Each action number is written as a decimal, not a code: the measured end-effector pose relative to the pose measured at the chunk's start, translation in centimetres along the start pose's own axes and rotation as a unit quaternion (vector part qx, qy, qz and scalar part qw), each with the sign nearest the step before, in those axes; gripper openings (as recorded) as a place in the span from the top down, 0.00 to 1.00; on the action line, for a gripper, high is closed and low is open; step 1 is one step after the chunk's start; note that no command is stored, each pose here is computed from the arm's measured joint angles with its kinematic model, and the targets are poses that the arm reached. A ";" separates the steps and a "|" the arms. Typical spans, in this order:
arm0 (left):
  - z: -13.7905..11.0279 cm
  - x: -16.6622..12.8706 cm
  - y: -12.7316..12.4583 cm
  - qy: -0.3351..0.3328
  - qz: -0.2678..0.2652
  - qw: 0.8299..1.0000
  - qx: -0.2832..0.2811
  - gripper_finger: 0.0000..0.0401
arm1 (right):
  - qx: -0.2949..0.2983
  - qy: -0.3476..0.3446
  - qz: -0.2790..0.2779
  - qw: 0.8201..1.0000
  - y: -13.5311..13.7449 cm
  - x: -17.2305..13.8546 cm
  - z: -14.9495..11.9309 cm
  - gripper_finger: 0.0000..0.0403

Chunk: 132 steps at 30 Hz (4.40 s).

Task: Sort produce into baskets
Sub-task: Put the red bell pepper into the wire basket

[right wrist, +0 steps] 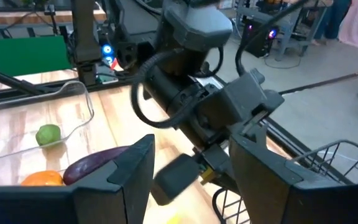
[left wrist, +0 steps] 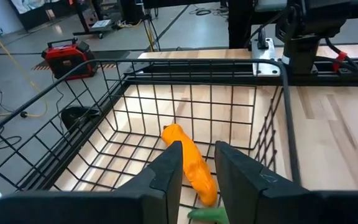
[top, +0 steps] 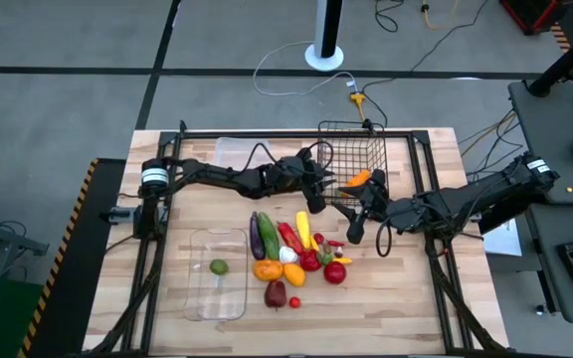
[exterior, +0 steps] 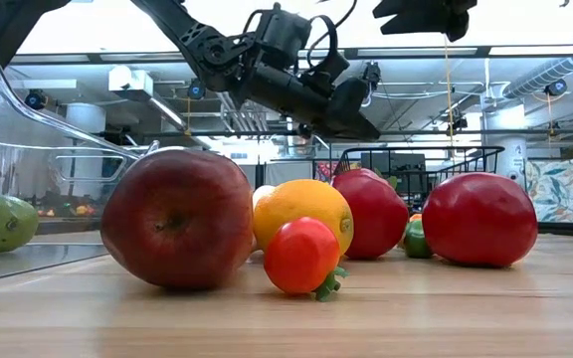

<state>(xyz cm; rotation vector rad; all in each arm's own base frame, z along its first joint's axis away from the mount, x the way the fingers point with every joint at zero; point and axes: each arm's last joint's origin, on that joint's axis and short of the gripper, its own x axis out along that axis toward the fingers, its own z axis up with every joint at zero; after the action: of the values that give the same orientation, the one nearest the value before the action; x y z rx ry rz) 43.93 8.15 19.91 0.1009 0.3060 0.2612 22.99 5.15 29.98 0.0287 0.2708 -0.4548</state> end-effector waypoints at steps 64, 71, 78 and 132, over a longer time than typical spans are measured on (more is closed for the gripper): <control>1.5 -26.7 -10.1 0.117 -0.110 0.986 -0.046 0.80 | -0.069 0.187 -0.047 0.979 4.0 3.6 4.2 0.51; 0.7 -27.1 -9.9 0.163 -0.095 0.979 -0.078 0.80 | -0.041 0.236 0.001 0.971 4.1 5.1 4.1 0.51; 0.2 -27.2 -9.7 0.184 -0.087 0.976 -0.079 0.80 | -0.012 0.251 -0.008 0.968 3.6 6.4 3.8 0.51; -0.1 -31.4 -6.2 0.151 -0.064 0.986 -0.037 0.81 | 0.097 0.412 -0.029 0.905 7.3 12.5 3.3 0.51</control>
<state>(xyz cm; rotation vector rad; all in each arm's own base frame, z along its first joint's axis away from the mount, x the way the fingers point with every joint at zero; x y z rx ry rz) 16.47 -6.21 27.87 -0.0332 0.6010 0.1599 37.80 6.04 29.65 0.4165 1.0633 -0.5097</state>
